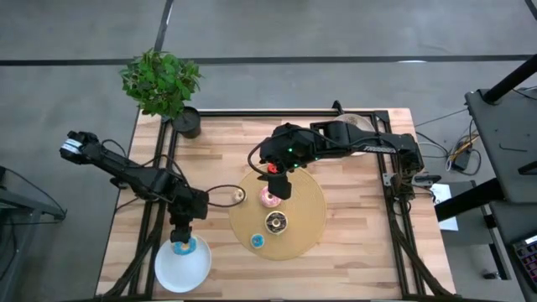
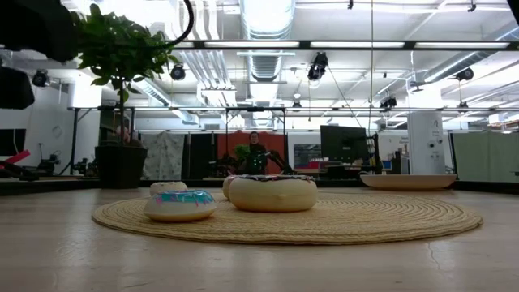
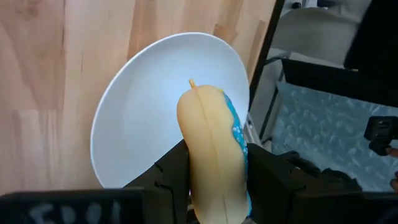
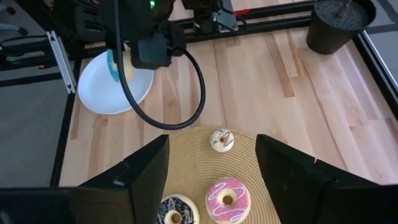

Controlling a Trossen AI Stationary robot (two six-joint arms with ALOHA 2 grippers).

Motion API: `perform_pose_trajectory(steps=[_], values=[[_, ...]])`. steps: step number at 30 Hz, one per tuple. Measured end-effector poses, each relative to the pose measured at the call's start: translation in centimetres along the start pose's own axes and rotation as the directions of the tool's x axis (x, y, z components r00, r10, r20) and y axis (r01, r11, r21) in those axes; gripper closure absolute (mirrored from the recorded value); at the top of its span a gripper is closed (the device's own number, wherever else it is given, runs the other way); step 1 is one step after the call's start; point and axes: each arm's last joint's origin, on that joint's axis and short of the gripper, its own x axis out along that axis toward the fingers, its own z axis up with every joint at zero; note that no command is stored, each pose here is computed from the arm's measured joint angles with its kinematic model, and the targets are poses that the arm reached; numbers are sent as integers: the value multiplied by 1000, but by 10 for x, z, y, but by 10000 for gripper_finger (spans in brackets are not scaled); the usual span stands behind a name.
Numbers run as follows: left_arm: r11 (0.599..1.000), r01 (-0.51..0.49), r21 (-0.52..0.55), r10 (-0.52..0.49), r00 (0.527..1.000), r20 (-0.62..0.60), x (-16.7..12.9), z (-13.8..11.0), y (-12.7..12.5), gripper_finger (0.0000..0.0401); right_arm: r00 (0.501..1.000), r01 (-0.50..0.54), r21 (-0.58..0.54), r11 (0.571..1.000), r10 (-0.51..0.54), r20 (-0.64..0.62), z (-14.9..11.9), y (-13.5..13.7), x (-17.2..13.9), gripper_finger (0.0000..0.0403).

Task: Pick & Place donuts
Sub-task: Put the large blue donut on the white plate

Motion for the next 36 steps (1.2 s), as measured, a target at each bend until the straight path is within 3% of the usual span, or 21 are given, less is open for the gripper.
perform_pose_trajectory(steps=[13, 19, 36], values=[[998, -2, 61, 3, 1000, -12, 25, -5, 29, 289, 1000, 1, 0, 1000, -1, 3, 0, 0, 0, 174], [993, 59, 104, -60, 998, 6, 33, -4, 34, 289, 1000, 1, 0, 1000, -1, 4, 0, 0, 0, 174], [981, 116, 152, -113, 993, -32, 43, -9, 44, 289, 1000, 1, 0, 1000, -1, 5, 1, 0, 0, 174]])
